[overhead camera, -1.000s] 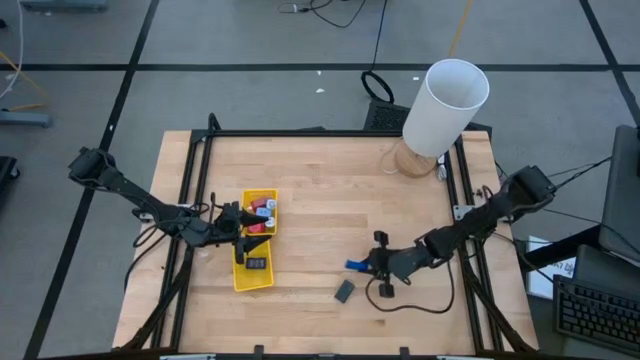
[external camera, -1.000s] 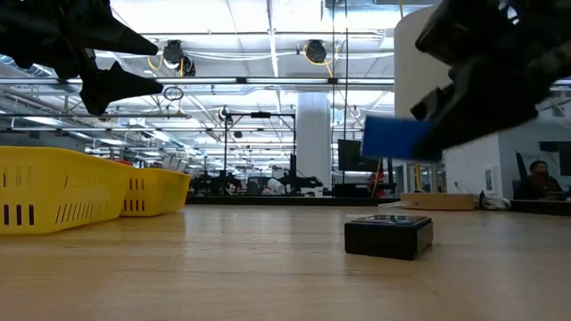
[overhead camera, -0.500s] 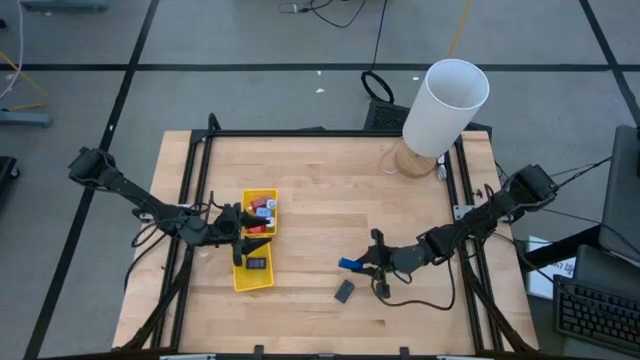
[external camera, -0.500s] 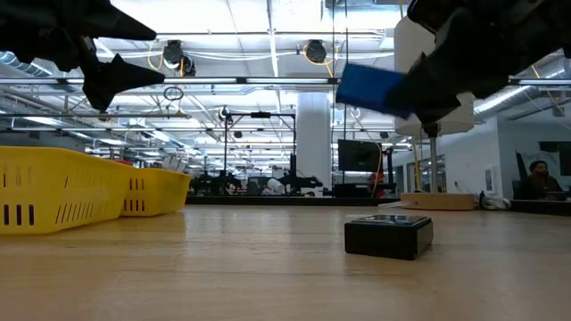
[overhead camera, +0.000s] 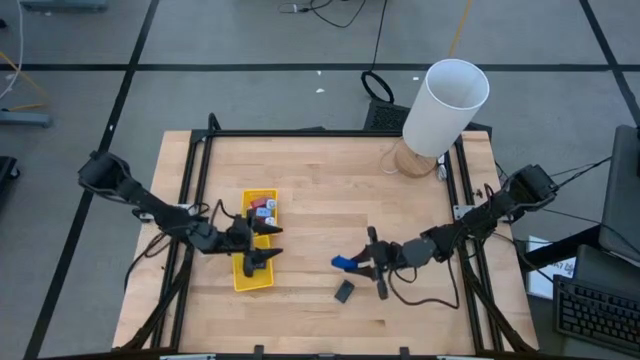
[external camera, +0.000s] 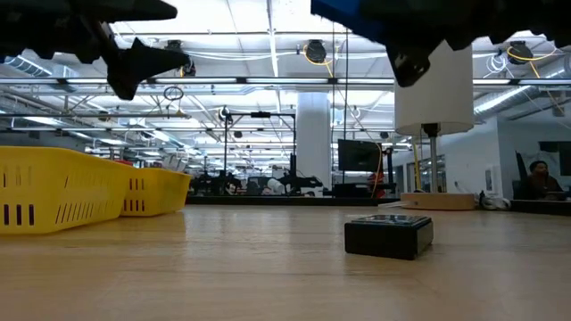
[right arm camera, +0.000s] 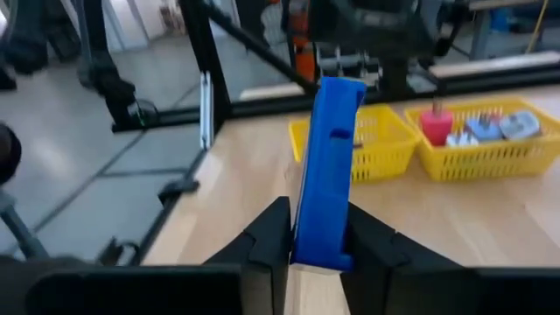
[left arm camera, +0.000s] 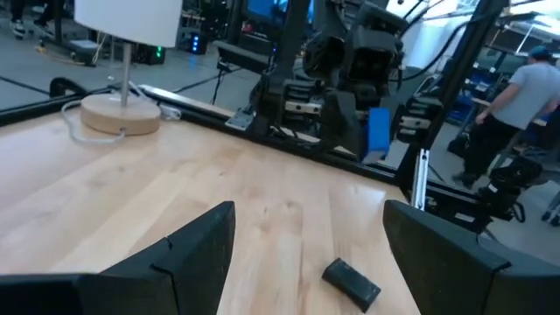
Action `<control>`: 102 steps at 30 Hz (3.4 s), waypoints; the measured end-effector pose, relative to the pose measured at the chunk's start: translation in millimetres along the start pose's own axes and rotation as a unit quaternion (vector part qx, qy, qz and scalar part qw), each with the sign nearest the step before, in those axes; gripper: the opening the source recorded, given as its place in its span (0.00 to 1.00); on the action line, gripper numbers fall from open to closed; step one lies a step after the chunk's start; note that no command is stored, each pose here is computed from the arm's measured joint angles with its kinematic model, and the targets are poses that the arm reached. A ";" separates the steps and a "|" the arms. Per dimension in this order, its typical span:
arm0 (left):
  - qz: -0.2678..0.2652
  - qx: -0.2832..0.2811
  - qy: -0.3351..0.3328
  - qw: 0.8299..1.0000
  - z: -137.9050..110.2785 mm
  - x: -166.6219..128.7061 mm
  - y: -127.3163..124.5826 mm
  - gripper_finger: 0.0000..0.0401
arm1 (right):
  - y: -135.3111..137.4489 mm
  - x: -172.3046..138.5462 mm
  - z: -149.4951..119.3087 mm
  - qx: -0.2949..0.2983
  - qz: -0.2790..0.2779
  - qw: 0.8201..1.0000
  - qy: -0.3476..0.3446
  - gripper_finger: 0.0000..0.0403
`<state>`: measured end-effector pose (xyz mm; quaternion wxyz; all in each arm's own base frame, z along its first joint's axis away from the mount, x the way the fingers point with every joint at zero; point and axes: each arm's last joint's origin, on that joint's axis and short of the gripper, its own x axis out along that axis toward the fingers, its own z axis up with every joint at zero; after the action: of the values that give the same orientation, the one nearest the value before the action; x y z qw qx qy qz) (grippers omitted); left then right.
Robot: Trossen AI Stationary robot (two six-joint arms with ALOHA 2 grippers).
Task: Pick & Place Office items
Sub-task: Put the blue digital timer into the bottom yellow bin
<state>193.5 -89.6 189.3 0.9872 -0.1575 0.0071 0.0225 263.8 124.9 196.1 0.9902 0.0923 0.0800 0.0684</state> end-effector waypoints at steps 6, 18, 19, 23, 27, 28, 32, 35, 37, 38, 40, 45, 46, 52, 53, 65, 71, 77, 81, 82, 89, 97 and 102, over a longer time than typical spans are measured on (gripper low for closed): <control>-0.023 0.046 0.005 0.999 6.0 26.1 -19.7 0.73 | -2.9 3.6 -1.1 0.002 -0.004 1.000 -0.009 0.13; -0.043 0.083 0.000 0.996 13.4 91.7 -55.2 0.73 | -0.5 6.0 -2.0 -0.002 0.006 1.000 -0.026 0.14; -0.042 0.084 0.003 0.996 13.5 97.1 -56.1 0.73 | 0.0 5.9 -1.7 -0.003 0.007 1.000 -0.028 0.13; -0.039 0.090 0.025 0.995 9.4 116.2 -59.0 0.73 | 0.1 5.8 -2.4 -0.005 0.007 1.000 -0.024 0.14; -0.036 0.097 0.045 0.994 2.0 131.2 -60.2 0.73 | 1.2 5.5 -2.7 -0.005 0.009 1.000 -0.023 0.18; -0.035 0.096 0.046 0.994 1.0 134.8 -60.5 0.73 | 1.3 5.5 -2.7 -0.005 0.009 1.000 -0.024 0.18; -0.024 0.077 0.044 0.996 0.1 145.4 -58.1 0.73 | 1.4 5.5 -2.8 -0.007 0.009 1.000 -0.023 0.15; -0.019 0.060 0.044 0.997 1.2 147.6 -55.3 0.73 | 1.4 5.5 -3.0 -0.007 0.009 1.000 -0.022 0.13; -0.020 0.052 0.042 0.998 2.6 148.6 -53.9 0.73 | 1.2 5.5 -3.7 -0.009 0.008 1.000 -0.019 0.13; -0.023 0.049 0.042 0.998 2.9 148.9 -53.5 0.73 | 1.2 5.5 -3.8 -0.009 0.008 1.000 -0.018 0.14; -0.029 0.046 0.043 0.998 2.9 148.8 -54.0 0.73 | 1.2 5.5 -3.8 -0.009 0.008 1.000 -0.018 0.16; -0.031 0.045 0.043 0.998 3.0 148.6 -54.6 0.73 | 1.1 5.5 -4.2 -0.010 0.008 1.000 -0.016 0.17; -0.031 0.046 0.043 0.998 3.0 148.6 -54.6 0.73 | 1.1 5.5 -4.2 -0.010 0.008 1.000 -0.016 0.16; -0.031 0.048 0.043 0.997 3.2 148.7 -54.3 0.73 | 1.0 5.5 -4.4 -0.010 0.008 1.000 -0.015 0.13; -0.031 0.048 0.043 0.997 3.2 148.7 -54.3 0.73 | 1.0 5.5 -4.4 -0.010 0.008 1.000 -0.015 0.14; -0.049 0.047 0.048 0.997 2.8 148.5 -55.5 0.73 | 0.7 5.6 -5.6 -0.012 0.006 1.000 -0.009 0.13; -0.052 0.047 0.049 0.996 2.9 148.4 -55.8 0.73 | 0.7 5.6 -5.6 -0.012 0.006 1.000 -0.009 0.17; -0.052 0.047 0.049 0.996 2.9 148.4 -55.8 0.73 | 0.7 5.6 -5.6 -0.012 0.006 1.000 -0.009 0.14; -0.052 0.047 0.049 0.996 2.9 148.4 -55.8 0.73 | 0.6 5.6 -6.1 -0.013 0.005 1.000 -0.007 0.13; -0.052 0.047 0.049 0.996 2.9 148.4 -55.8 0.73 | 0.6 5.6 -6.2 -0.013 0.005 1.000 -0.007 0.13; -0.052 0.047 0.049 0.996 2.9 148.4 -55.8 0.73 | 0.5 5.6 -6.2 -0.013 0.005 1.000 -0.006 0.17; -0.052 0.047 0.049 0.996 2.9 148.4 -55.8 0.73 | 0.5 5.6 -6.2 -0.013 0.005 1.000 -0.006 0.14; -0.052 0.047 0.049 0.996 2.8 148.4 -55.7 0.73 | 0.5 5.6 -6.2 -0.013 0.005 1.000 -0.006 0.18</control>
<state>344.3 -135.4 206.1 0.9918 -0.1121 0.0484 -0.0366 268.1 127.3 189.3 0.9914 0.0803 0.0724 0.0734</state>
